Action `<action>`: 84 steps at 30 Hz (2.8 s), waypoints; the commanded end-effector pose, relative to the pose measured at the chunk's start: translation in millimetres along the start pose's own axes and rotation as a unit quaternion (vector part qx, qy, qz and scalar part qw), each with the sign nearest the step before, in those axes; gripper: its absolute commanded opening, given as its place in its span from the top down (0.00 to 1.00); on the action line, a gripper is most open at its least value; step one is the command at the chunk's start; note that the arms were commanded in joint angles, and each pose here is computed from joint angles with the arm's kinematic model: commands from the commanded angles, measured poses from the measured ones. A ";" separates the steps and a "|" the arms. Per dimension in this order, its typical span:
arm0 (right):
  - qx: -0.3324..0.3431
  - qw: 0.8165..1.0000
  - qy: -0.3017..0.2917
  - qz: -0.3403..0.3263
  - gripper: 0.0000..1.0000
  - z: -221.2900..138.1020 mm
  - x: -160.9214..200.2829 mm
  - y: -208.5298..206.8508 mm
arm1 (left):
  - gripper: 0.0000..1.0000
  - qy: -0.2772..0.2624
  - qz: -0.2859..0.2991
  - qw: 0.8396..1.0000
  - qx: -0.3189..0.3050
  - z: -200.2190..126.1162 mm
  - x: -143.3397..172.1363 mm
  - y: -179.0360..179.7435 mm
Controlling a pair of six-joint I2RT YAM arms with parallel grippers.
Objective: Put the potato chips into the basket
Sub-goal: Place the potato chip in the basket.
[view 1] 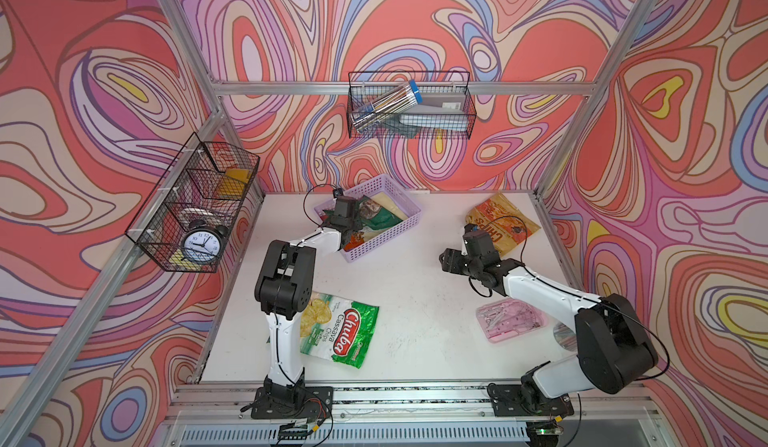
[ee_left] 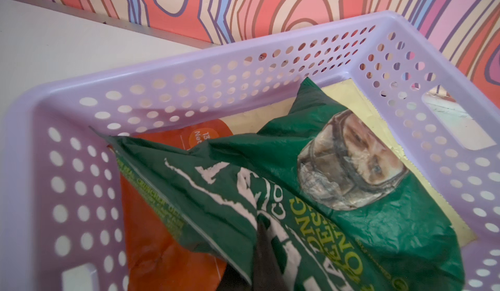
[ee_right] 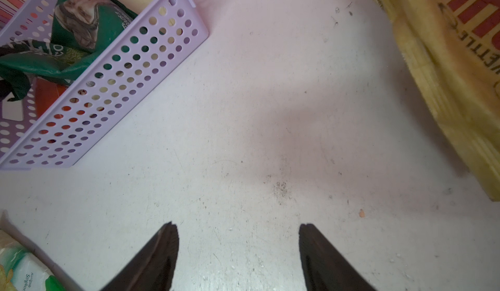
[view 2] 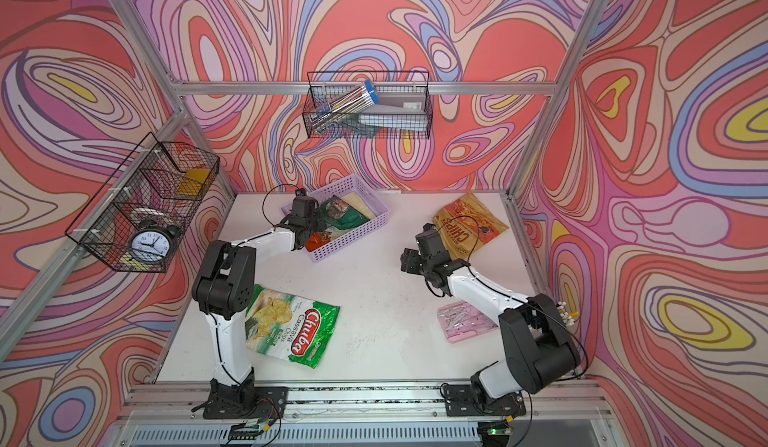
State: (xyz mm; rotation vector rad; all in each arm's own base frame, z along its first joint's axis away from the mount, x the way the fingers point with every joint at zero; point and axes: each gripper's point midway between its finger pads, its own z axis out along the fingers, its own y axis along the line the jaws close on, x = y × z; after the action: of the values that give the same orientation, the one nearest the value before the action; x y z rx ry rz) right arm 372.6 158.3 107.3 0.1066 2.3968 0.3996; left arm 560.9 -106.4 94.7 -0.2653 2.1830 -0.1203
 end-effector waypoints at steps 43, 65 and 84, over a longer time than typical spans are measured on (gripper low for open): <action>-0.023 1.000 0.004 -0.014 0.28 7.9 -4.9 22.8 | 0.40 -0.071 0.052 0.996 -0.002 -77.3 -51.9 -12.8; -0.017 1.000 0.011 -0.009 0.28 4.2 8.9 19.7 | 0.43 0.096 0.094 0.991 -0.016 9.7 44.9 -16.2; 0.170 0.982 -0.031 -0.079 0.24 -19.1 -39.1 -31.3 | 0.39 0.025 0.044 0.995 0.084 -48.5 -27.6 -58.6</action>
State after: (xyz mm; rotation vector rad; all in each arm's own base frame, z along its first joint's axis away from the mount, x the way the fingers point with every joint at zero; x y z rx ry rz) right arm 383.3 146.7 123.6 0.0832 2.3931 0.1534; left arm 547.6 -153.3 99.4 -0.0593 2.3272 -0.1835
